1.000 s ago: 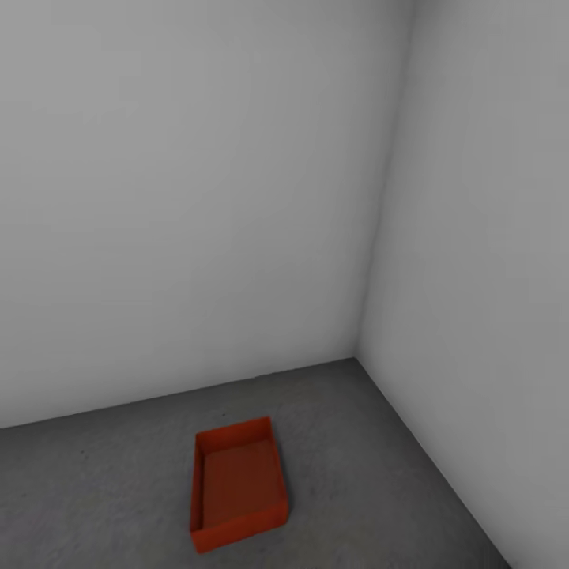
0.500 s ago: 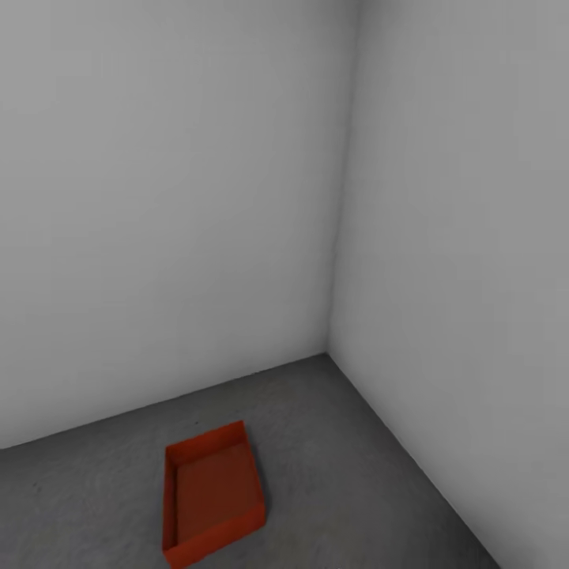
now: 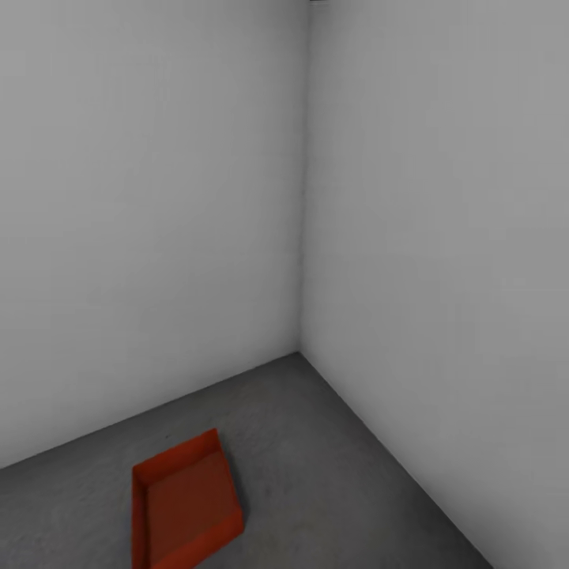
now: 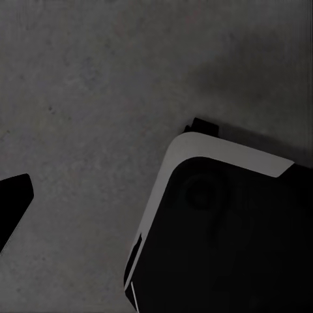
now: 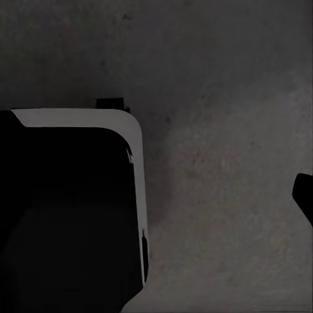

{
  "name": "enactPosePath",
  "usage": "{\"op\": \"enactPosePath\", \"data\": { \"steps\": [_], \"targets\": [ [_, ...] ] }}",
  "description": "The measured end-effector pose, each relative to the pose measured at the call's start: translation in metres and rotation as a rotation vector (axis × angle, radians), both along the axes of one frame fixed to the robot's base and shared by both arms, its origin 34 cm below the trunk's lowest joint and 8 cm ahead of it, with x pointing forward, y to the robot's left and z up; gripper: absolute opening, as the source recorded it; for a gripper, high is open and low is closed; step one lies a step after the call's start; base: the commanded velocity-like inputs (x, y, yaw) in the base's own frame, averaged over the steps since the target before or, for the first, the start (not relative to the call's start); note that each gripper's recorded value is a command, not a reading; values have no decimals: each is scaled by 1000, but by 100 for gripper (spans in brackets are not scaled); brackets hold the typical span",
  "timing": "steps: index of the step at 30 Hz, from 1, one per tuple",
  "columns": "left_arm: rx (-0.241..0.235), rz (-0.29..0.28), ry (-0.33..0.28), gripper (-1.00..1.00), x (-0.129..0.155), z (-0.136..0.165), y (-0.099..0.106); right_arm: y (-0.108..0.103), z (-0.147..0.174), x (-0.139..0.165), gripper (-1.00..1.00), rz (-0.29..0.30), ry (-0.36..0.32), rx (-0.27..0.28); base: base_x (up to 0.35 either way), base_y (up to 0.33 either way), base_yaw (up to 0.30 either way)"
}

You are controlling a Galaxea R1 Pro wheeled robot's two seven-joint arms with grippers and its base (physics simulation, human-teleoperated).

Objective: Move the two storage containers from the living room to the garage. In the garage, place one container on the floor and stack the other container on top of it (either order is fine).

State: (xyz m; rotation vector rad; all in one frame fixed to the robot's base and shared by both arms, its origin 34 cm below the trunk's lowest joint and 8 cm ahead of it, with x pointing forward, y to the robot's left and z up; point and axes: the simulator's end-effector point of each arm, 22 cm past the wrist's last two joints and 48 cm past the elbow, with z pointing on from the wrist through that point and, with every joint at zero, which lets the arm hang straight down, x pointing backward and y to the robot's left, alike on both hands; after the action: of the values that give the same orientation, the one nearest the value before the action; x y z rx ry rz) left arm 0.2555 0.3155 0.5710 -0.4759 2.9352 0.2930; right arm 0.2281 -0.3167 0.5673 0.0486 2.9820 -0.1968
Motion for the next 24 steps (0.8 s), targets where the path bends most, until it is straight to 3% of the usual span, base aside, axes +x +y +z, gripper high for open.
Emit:
{"op": "enactPosePath", "data": {
  "steps": [24],
  "targets": [
    [1,1,-23,100,9,3,1,-1,2,8,100,-17,-23,0,0,0,-254]
  ]
}}
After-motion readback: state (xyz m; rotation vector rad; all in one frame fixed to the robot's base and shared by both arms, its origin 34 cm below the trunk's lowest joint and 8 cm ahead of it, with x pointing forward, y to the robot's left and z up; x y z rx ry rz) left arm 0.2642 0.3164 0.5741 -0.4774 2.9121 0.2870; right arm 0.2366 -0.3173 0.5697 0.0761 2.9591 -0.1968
